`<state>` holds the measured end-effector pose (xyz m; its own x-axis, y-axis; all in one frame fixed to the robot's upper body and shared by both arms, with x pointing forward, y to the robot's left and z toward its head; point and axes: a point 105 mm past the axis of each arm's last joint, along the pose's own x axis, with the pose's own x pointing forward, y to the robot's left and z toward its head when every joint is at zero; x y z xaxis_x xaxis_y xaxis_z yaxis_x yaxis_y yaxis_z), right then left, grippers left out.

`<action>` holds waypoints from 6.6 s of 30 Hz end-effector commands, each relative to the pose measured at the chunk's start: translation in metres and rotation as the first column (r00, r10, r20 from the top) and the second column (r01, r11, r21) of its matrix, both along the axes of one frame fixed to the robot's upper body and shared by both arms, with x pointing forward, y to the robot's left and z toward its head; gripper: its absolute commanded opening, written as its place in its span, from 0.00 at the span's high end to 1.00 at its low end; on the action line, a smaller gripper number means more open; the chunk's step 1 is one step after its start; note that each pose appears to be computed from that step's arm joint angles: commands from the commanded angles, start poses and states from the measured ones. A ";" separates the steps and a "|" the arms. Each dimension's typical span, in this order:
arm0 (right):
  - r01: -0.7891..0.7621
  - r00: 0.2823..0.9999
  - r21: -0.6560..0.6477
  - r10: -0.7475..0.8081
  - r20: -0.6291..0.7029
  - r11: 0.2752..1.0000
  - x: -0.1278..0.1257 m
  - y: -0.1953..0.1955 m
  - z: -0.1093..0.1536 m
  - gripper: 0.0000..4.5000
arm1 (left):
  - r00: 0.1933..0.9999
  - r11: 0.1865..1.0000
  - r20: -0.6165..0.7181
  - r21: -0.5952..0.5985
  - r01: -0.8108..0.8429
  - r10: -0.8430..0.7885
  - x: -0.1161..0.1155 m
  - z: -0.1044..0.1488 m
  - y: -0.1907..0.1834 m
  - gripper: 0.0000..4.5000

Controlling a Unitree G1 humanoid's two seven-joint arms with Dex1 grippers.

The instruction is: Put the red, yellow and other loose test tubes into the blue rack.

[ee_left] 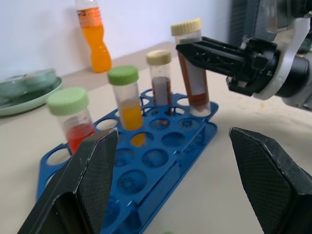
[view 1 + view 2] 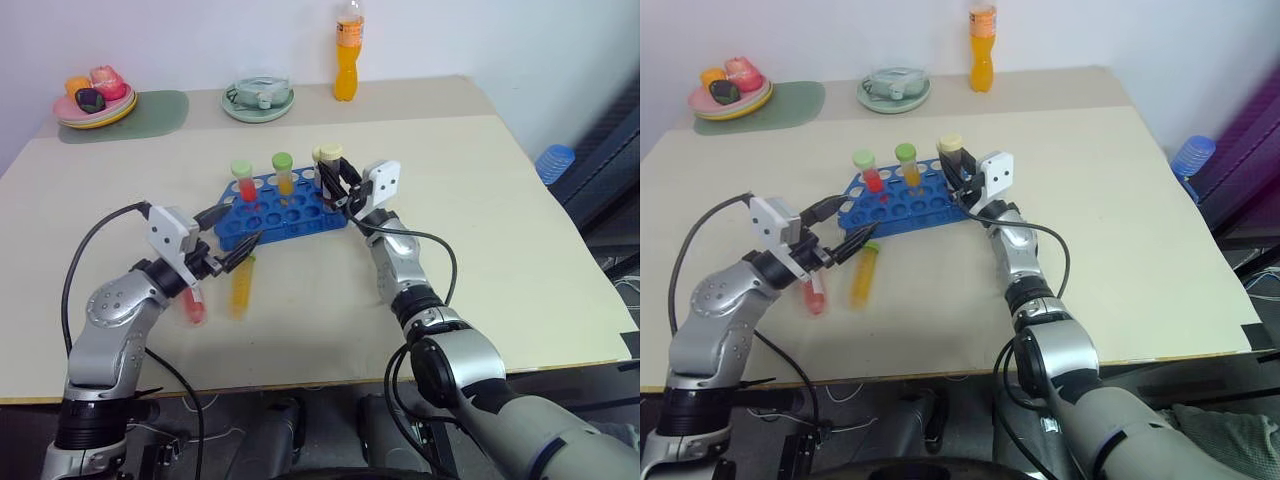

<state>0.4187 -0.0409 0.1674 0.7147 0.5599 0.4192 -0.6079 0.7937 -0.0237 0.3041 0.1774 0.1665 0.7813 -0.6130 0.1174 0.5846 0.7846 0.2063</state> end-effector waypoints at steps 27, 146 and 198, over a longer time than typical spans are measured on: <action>-0.022 0.940 -0.111 0.059 0.335 0.994 -0.034 -0.007 0.059 0.02 | 0.999 0.999 0.034 -0.029 0.018 -0.017 0.004 -0.020 0.015 0.17; -0.269 0.958 -0.578 0.150 -0.245 0.770 -0.168 -0.133 0.018 0.00 | 0.972 0.998 0.232 -0.040 0.051 -0.040 0.042 0.051 -0.089 0.84; -0.223 0.963 -0.519 0.106 -0.246 0.825 -0.171 -0.126 0.008 0.00 | 0.961 0.951 0.271 -0.282 0.126 -0.047 0.054 0.074 -0.084 0.01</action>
<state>0.2475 -0.1700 0.1680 0.6315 0.7601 -0.1533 -0.7683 0.5866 -0.2560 0.3633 0.0851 0.2238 0.6536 -0.6047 0.4551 0.6043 0.7790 0.1672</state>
